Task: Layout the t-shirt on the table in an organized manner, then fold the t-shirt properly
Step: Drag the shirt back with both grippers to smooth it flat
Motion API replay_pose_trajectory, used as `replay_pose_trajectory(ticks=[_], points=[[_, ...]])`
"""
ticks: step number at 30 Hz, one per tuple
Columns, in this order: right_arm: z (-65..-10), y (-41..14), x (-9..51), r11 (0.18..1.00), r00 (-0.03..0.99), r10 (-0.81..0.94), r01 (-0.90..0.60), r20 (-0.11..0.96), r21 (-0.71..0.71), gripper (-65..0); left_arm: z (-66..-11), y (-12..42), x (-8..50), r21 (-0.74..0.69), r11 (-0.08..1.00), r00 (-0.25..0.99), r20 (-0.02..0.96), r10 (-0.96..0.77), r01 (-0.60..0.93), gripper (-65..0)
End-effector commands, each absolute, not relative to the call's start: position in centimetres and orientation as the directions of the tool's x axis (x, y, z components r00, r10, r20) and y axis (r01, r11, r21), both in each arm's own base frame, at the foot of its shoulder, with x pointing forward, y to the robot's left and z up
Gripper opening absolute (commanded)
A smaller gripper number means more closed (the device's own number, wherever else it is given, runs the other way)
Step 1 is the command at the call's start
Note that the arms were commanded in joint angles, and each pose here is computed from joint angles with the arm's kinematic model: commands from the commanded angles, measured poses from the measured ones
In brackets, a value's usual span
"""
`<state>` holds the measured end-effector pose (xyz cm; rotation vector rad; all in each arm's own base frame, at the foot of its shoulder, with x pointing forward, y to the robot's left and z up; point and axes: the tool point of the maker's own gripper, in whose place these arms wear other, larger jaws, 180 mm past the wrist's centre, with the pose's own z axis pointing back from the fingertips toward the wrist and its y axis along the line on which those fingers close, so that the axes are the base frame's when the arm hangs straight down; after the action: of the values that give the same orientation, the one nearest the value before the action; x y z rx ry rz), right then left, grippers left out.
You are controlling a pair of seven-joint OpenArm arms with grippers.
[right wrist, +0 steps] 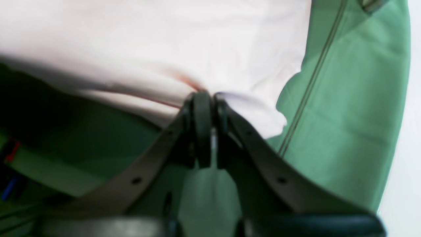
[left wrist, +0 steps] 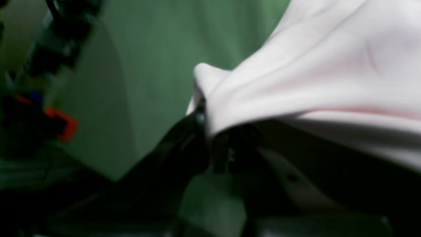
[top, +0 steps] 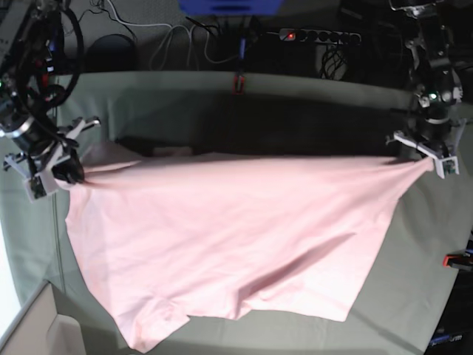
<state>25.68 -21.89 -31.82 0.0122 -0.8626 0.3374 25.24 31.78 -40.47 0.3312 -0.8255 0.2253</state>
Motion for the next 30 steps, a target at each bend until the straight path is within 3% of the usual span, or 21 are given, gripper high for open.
replay_pose_trajectory(ticks=[1,4,11,16,19,25,30], points=[[-30.8,-22.3,26.5,0.946,0.574,0.294,-0.288,0.764,-0.148,-65.0,-39.9,32.7,25.6,0.221,0.915,0.645,0.762,0.054,-0.338,-64.9],[-30.5,-22.3,27.3,0.944,0.582,0.304,-0.290,0.755,-0.156,-62.7,-41.4,32.4,25.1,0.207,0.916,0.666,0.741,0.083,-0.345,-64.9],[-30.0,-20.0,31.3,0.913,0.541,0.372,-0.362,0.754,-0.190,-44.8,-41.8,32.0,25.1,0.193,0.917,0.666,0.739,0.098,-0.349,-64.6],[-30.4,-22.3,31.3,0.910,0.584,0.411,-0.308,0.700,-0.277,-31.7,-41.6,31.9,25.5,0.187,0.917,0.661,0.743,0.101,-0.351,-64.6],[-31.3,-25.3,28.4,0.926,0.646,0.375,-0.236,0.665,-0.294,-26.1,-41.5,31.8,25.6,0.186,0.917,0.659,0.745,0.102,-0.352,-64.6],[-34.9,-26.4,23.0,0.953,0.749,0.295,-0.188,0.593,-0.236,-25.0,-41.4,31.8,25.9,0.183,0.917,0.654,0.749,0.103,-0.353,-64.6],[-39.1,-23.5,21.4,0.984,0.799,0.176,-0.159,0.576,-0.081,-25.0,-41.3,31.8,26.1,0.181,0.917,0.652,0.751,0.103,-0.354,-64.6]])
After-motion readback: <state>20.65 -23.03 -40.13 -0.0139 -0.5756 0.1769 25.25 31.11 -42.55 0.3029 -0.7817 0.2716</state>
